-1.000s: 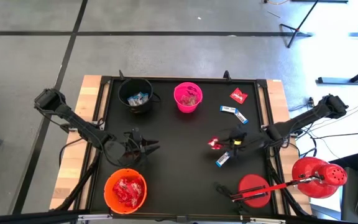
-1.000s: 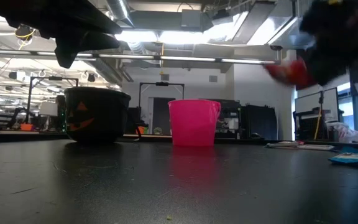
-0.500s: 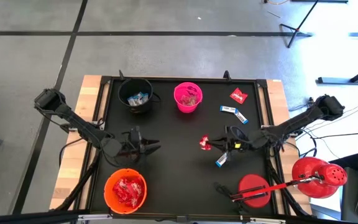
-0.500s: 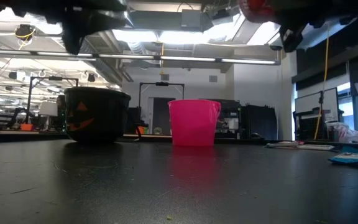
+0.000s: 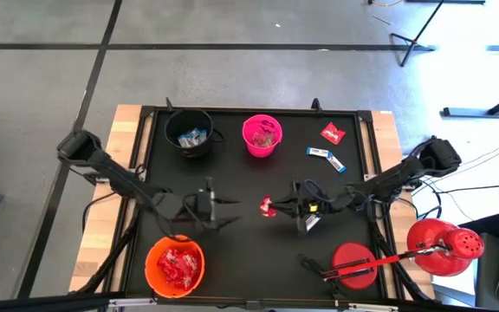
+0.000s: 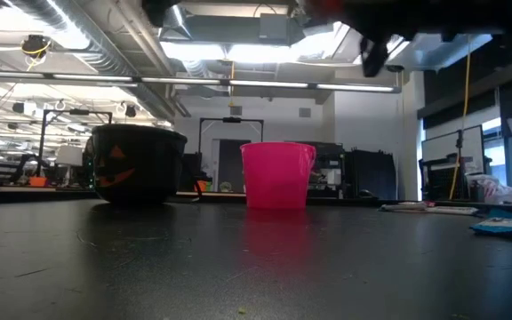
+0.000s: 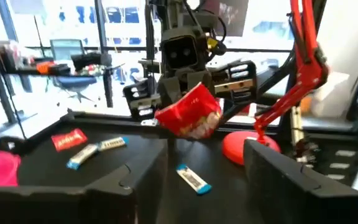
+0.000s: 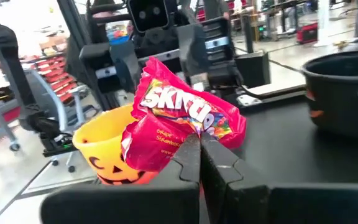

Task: Organize candy in baskets
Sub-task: Put the red candy into the orange bucket

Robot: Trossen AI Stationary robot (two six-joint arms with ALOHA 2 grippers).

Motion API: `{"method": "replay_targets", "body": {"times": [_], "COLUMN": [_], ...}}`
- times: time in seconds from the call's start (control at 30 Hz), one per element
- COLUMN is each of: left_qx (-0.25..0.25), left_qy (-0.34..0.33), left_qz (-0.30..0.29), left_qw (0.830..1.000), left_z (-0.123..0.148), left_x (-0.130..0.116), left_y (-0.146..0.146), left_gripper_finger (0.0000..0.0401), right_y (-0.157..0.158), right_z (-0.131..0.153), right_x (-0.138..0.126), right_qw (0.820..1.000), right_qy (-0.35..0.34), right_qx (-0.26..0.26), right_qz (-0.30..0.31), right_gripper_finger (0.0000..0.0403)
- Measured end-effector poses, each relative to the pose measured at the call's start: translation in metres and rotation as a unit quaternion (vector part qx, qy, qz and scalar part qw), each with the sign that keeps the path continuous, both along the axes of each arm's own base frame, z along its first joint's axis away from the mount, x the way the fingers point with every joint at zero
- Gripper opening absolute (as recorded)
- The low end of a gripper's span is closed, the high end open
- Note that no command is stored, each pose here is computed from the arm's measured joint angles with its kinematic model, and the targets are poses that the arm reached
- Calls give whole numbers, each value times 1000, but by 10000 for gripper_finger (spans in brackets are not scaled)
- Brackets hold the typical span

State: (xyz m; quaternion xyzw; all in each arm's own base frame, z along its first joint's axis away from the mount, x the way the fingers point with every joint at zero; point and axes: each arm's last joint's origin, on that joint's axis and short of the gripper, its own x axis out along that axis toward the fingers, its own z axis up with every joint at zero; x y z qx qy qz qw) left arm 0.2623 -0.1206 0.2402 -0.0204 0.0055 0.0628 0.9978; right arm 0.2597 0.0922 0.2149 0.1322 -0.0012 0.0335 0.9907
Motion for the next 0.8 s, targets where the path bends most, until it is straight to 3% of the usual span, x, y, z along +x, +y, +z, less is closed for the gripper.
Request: {"method": "replay_targets", "body": {"times": [0.27,0.6,0.8], "left_qx": [52,33,39], "left_qy": [25,42,57], "left_qz": [35,-25,-31], "left_qw": [998,998,997], "left_z": [-6,-14,-17], "left_x": [44,49,46], "left_y": [-4,-6,-10], "left_gripper_finger": [218,216,188], "right_y": [10,16,16], "right_z": [3,-6,-6], "right_x": [32,46,46], "right_qw": [999,996,996], "right_qy": [31,69,69], "right_qx": [-28,-41,-41], "right_qz": [33,34,30], "right_gripper_finger": [1,1,1]}}
